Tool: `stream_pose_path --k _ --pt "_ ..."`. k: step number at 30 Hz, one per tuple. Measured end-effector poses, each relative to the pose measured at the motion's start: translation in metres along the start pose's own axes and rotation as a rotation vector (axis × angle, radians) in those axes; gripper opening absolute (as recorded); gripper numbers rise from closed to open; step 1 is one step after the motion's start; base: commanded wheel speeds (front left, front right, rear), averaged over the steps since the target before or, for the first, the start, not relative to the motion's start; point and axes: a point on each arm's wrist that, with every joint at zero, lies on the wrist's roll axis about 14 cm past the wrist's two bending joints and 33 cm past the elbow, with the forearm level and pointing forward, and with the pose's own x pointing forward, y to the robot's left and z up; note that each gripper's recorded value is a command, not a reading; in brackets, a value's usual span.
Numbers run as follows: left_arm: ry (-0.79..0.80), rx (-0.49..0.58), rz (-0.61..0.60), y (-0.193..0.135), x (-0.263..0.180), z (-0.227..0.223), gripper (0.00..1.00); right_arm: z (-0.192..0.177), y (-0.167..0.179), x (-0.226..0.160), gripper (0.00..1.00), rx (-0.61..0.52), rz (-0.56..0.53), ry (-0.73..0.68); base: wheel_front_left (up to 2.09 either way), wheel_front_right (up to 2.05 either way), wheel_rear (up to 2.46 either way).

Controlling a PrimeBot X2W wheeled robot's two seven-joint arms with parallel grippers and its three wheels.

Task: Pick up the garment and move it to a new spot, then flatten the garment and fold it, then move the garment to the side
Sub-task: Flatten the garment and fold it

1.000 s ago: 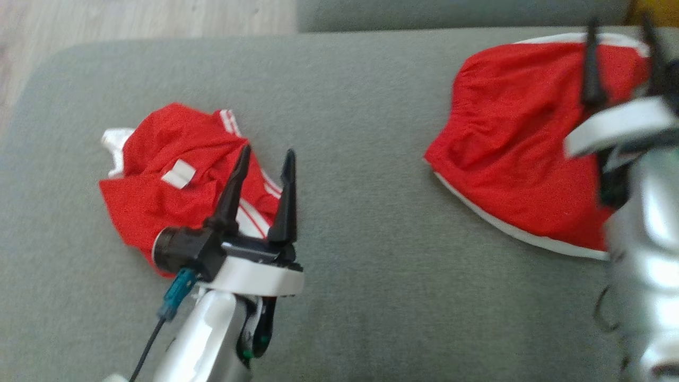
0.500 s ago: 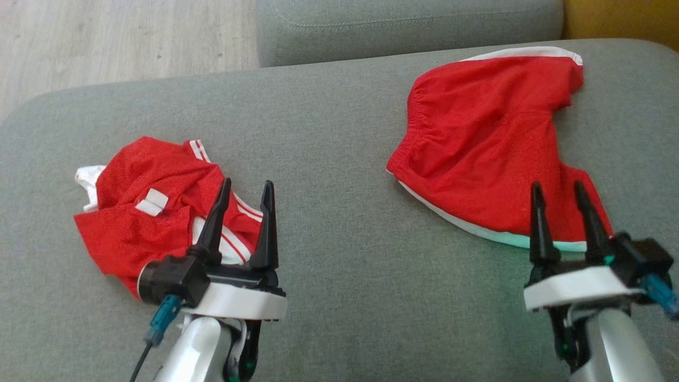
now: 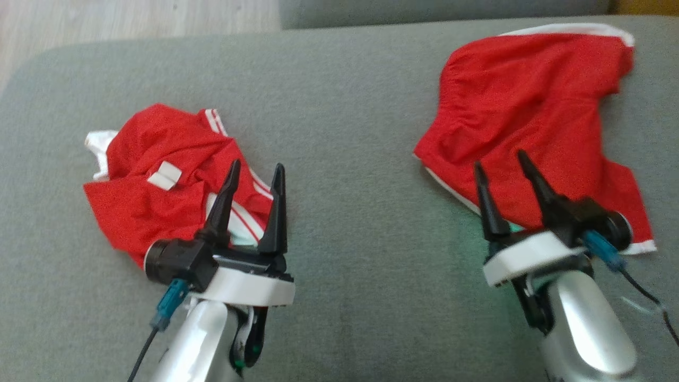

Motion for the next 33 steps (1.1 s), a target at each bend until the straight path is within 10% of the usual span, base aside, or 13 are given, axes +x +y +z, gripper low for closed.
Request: stream_pose_path --k 16,18,33 --pt "0.031 0.025 0.095 0.037 -0.001 -0.009 1.0 -0.082 0.042 0.058 1.0 -0.037 0.164 0.284 0.0 0.0 0.0" --pt "0.033 0.026 0.1 0.038 -0.002 -0.01 1.0 -0.084 0.041 0.062 0.0 -0.027 0.16 0.287 0.0 0.0 0.0" --pt "0.013 0.023 0.053 0.021 0.002 -0.003 1.0 -0.037 0.114 0.05 0.0 0.208 0.353 0.155 0.0 0.0 0.0"
